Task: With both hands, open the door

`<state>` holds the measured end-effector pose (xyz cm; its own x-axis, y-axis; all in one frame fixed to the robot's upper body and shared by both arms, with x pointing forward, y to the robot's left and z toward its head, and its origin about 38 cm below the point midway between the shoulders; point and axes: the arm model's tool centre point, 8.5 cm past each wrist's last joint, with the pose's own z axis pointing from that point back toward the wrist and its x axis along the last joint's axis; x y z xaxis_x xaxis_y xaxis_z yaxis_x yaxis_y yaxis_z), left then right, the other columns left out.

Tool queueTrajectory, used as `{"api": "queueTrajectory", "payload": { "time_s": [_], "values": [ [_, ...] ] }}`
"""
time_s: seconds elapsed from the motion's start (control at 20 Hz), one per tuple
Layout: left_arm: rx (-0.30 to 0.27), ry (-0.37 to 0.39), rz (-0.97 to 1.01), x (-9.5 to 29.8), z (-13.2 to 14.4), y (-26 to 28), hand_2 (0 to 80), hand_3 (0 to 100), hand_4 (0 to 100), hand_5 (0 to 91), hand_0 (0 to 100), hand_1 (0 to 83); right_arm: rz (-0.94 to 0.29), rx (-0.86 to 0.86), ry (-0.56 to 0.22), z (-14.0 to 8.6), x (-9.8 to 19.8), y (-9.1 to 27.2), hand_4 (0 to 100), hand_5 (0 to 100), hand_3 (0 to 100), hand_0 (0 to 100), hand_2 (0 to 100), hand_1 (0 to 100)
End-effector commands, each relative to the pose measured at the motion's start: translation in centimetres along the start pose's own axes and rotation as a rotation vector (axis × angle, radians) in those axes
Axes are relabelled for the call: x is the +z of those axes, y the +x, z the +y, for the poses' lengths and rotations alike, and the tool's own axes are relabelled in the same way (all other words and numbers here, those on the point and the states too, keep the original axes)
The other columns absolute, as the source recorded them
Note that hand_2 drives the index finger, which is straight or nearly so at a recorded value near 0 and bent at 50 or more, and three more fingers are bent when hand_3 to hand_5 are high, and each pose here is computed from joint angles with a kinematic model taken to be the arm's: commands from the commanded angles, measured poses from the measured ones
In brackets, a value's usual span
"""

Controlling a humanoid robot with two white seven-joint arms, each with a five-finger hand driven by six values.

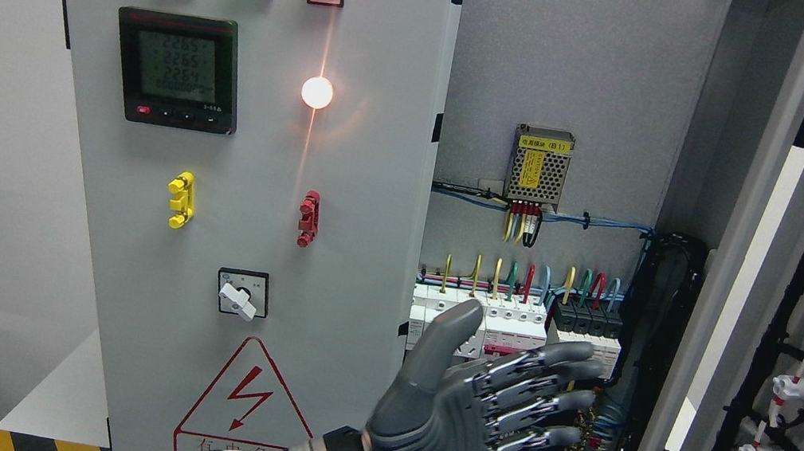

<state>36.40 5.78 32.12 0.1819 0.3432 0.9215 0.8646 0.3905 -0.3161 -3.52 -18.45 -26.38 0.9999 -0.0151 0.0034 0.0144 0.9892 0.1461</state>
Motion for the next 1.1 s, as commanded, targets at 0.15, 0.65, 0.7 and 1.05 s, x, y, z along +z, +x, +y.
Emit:
{"api": "queueTrajectory", "payload": {
  "time_s": [0.15, 0.65, 0.7, 1.05],
  "values": [
    [0.038, 0.262, 0.102, 11.3, 4.5, -5.0, 0.0, 0, 0, 0.0, 0, 0.0, -0.001, -0.022, 0.0, 0.0, 0.0, 0.0, 0, 0, 0, 19, 0, 0],
    [0.028, 0.564, 0.309, 21.9, 7.0, -18.2, 0.0, 0, 0, 0.0, 0, 0.0, -0.003, -0.021, 0.0, 0.0, 0.0, 0.0, 0, 0, 0, 19, 0, 0],
    [0.014, 0.602, 0.333, 23.1, 7.5, -19.4, 0.0, 0, 0, 0.0, 0, 0.0, -0.003, -0.021, 0.0, 0.0, 0.0, 0.0, 0, 0, 0, 19, 0, 0],
    [0.087, 0.877, 0.572, 32.5, 9.7, -30.3, 0.0, 0, 0, 0.0, 0, 0.0, -0.003, -0.021, 0.0, 0.0, 0.0, 0.0, 0, 0, 0, 19, 0, 0]
  ]
}}
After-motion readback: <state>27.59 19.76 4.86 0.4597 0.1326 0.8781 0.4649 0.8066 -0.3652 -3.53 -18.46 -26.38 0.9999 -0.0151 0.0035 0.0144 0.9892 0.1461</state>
